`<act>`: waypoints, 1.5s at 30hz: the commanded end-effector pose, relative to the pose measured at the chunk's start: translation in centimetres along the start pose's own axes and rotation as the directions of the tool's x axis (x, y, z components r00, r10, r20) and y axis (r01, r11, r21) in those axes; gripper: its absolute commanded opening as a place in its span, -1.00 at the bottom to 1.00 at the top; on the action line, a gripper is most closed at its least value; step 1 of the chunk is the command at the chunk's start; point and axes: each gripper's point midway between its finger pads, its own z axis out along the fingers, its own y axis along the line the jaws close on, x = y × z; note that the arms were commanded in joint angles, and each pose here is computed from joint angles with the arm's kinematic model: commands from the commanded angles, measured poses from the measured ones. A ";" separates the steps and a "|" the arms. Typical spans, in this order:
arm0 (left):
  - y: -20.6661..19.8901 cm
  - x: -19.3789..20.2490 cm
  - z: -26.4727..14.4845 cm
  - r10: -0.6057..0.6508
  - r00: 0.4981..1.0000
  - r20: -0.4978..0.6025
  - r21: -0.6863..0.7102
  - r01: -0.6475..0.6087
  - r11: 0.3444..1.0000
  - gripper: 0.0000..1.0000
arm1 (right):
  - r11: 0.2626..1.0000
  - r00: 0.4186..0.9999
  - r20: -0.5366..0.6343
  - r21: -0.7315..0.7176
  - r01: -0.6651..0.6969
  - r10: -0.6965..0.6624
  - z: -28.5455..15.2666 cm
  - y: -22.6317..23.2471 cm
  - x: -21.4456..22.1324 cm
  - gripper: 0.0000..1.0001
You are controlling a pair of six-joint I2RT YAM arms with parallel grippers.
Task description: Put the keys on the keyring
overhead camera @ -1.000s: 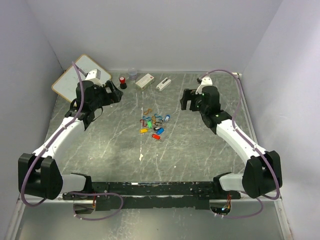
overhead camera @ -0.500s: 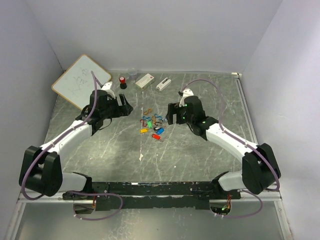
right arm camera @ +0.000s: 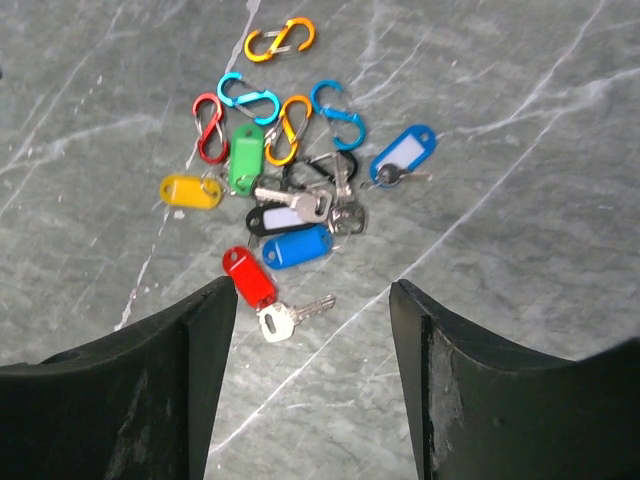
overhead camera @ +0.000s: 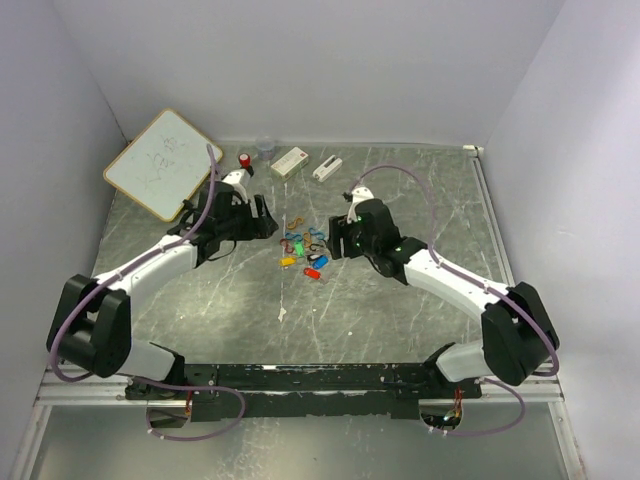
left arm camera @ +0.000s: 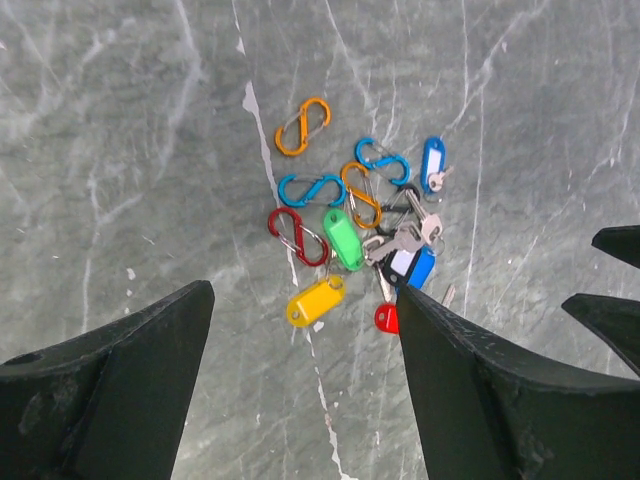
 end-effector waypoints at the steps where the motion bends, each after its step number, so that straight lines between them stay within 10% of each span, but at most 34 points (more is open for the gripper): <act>1: -0.8 0.7 0.7 0.003 0.999 -0.040 -0.019 -0.004 1.000 0.67 | 0.999 0.996 -0.081 -0.004 0.036 -0.037 0.3 0.8 2.8 0.25; 9: -1.0 3.1 2.1 0.013 0.995 -0.097 -0.072 -0.020 0.997 0.62 | 0.997 0.997 -0.063 0.056 0.050 -0.046 0.5 0.2 2.1 0.28; 16: -1.3 4.6 4.3 -0.010 0.991 -0.132 -0.075 0.000 0.997 0.91 | 0.996 1.000 -0.017 0.090 0.026 -0.025 0.2 -0.1 0.6 0.99; 45: -6.0 6.3 9.4 -0.045 0.979 -0.201 0.112 0.068 0.991 0.94 | 0.960 0.990 0.139 0.276 -0.045 0.007 -3.9 -4.6 -2.6 1.00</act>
